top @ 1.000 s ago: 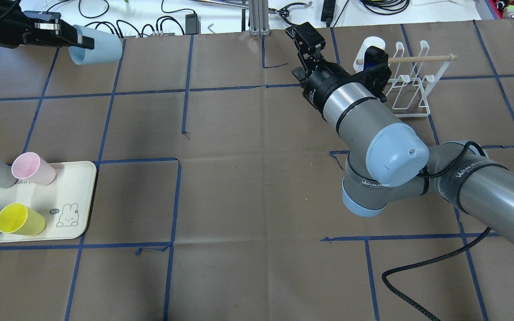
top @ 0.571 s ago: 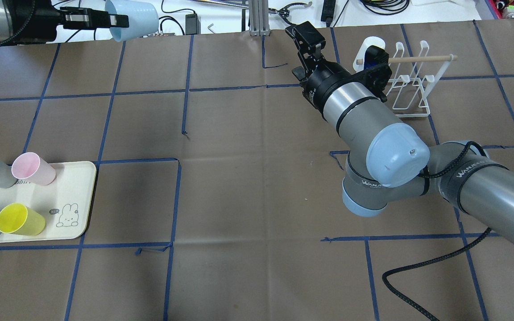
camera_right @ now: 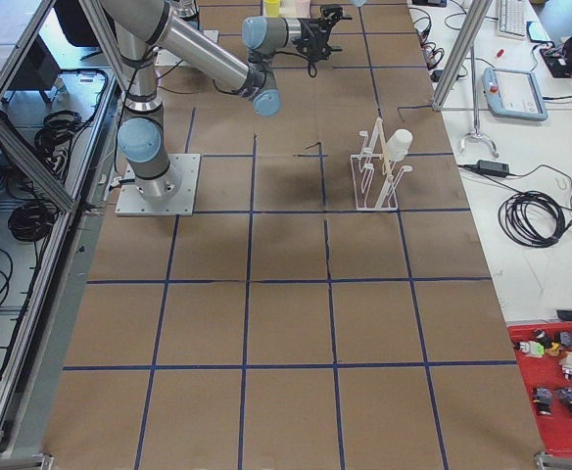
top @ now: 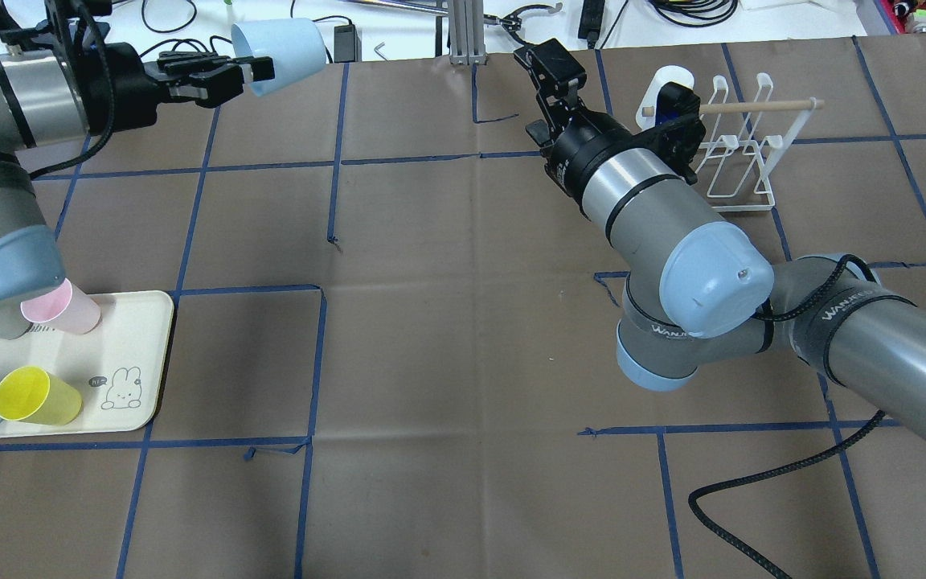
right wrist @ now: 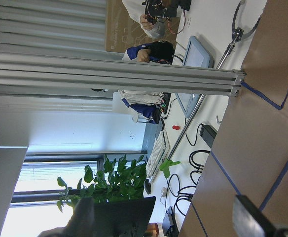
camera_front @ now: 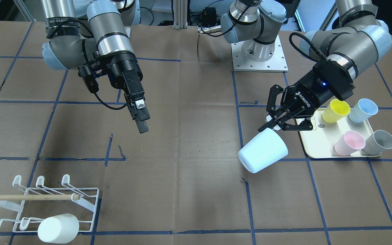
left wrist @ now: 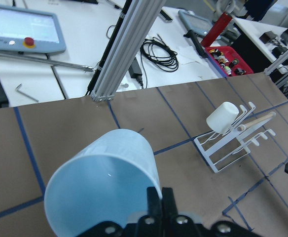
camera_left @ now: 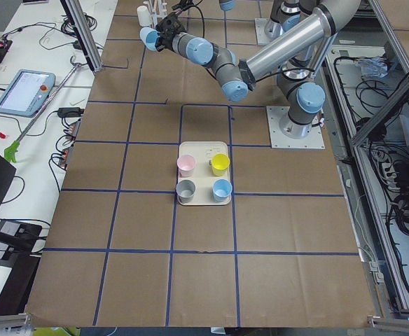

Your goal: Transfer IKEA cup to right arm and place on rack

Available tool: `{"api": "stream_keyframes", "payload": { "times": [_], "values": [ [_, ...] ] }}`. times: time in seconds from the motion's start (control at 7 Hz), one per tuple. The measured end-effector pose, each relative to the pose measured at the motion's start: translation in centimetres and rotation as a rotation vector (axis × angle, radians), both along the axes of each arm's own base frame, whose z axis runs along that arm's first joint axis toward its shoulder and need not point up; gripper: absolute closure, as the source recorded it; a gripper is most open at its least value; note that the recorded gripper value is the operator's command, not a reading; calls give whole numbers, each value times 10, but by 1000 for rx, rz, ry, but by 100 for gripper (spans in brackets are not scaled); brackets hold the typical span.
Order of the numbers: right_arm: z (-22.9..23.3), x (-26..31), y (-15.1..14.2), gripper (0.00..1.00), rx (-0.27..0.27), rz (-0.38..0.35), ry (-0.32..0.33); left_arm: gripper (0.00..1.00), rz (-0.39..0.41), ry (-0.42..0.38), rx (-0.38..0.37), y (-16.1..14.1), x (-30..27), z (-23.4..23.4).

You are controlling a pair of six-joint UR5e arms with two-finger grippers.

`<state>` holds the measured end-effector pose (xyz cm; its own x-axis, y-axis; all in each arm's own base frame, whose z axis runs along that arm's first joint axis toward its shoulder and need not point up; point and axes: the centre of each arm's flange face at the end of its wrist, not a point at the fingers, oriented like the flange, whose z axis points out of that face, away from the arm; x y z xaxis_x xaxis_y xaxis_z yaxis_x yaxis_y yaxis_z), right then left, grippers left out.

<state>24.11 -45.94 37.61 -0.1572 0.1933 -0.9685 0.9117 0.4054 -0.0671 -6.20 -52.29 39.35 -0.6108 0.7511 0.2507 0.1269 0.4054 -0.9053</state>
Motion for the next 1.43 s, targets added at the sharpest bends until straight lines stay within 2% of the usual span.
{"api": "stream_keyframes", "payload": {
  "times": [0.29,0.71,0.86,1.14,1.43],
  "values": [
    [-1,-1,-1,0,2,-10,3,100,-71,-18,-65,9,-37,-22],
    [-4,1,1,0,16,-5,-4,100,-153,-32,-125,28,-80,-35],
    [-5,7,2,0,33,2,-20,100,-183,-35,-141,38,-97,-38],
    [-7,18,7,2,98,-1,-112,100,-203,-35,-156,46,-108,-38],
    [-11,21,11,4,131,-6,-138,100,-200,-33,-157,49,-107,-37]
  ]
}}
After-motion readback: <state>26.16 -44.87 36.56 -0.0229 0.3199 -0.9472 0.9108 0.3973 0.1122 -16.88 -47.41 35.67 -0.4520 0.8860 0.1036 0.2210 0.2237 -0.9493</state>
